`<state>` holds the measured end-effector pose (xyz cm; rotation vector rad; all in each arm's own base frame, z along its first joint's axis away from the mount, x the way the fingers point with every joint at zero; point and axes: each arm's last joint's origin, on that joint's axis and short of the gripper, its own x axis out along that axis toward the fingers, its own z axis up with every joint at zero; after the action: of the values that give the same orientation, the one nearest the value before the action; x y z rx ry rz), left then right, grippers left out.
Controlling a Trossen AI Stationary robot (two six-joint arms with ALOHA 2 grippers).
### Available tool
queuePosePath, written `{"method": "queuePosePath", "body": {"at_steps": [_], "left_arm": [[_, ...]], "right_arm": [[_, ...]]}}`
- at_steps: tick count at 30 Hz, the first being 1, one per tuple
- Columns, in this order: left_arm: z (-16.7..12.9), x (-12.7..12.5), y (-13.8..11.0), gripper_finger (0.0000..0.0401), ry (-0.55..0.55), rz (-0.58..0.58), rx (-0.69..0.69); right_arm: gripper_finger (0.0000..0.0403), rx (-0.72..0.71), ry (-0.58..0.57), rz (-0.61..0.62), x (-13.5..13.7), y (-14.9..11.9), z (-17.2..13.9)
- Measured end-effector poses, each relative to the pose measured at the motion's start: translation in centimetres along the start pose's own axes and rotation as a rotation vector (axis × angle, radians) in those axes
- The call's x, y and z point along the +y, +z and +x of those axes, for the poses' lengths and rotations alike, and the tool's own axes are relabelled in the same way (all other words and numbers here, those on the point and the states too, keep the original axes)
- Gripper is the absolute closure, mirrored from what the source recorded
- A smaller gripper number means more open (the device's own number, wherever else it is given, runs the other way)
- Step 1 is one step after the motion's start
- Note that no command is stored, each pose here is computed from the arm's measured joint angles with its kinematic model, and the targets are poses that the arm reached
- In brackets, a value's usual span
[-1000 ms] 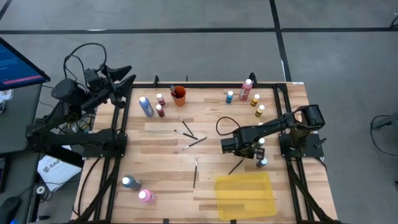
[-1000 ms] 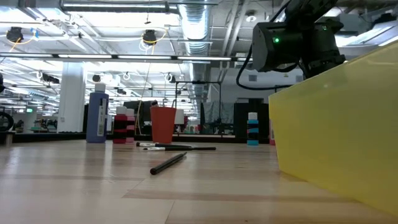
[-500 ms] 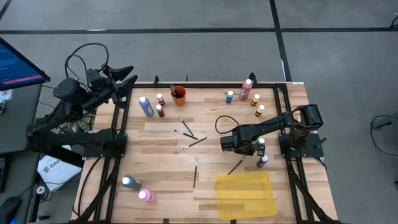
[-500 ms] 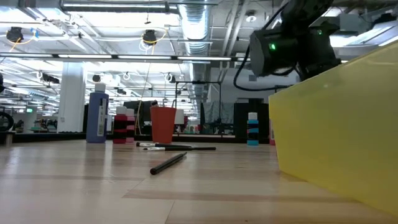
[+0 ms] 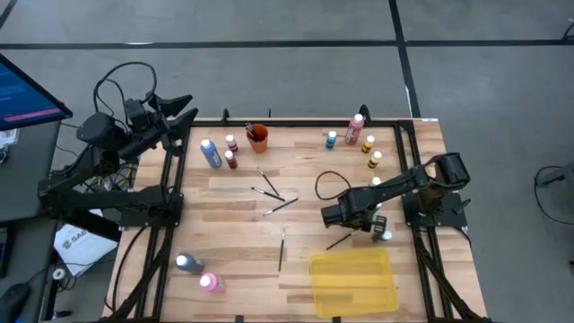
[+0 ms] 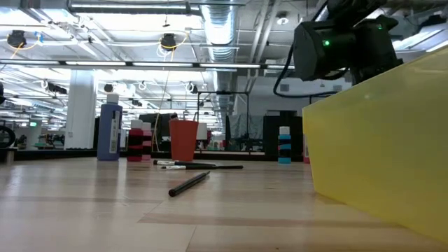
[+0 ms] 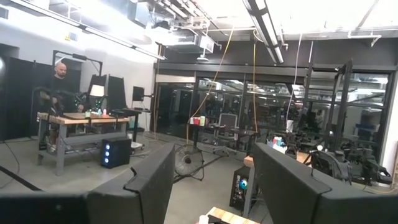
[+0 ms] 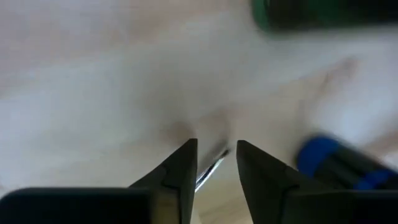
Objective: Pick & Place Paint Supplies
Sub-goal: Put the black paint brush into the orange cup
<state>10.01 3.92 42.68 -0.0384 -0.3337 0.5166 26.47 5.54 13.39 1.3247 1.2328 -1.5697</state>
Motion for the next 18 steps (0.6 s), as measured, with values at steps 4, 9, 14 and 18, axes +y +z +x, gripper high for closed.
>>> {"method": "queuePosePath", "body": {"at_steps": [4,9,14,18], "left_arm": [[0.1,0.0,0.0,0.0190,0.003,0.000,0.000],[0.2,0.0,-0.1,0.0190,0.003,0.001,0.004],[0.3,-0.1,-0.2,0.0190,0.004,0.001,0.006],[0.3,-0.1,-0.2,0.0190,0.003,0.001,0.006]], "right_arm": [[0.0306,0.023,0.003,-0.008,0.3,0.0,0.1],[0.0312,0.025,0.030,-0.027,0.7,0.4,0.1],[0.0312,0.041,0.058,-0.062,1.4,1.2,-0.1],[0.0312,0.021,0.122,-0.125,2.3,2.1,-0.2]]}}
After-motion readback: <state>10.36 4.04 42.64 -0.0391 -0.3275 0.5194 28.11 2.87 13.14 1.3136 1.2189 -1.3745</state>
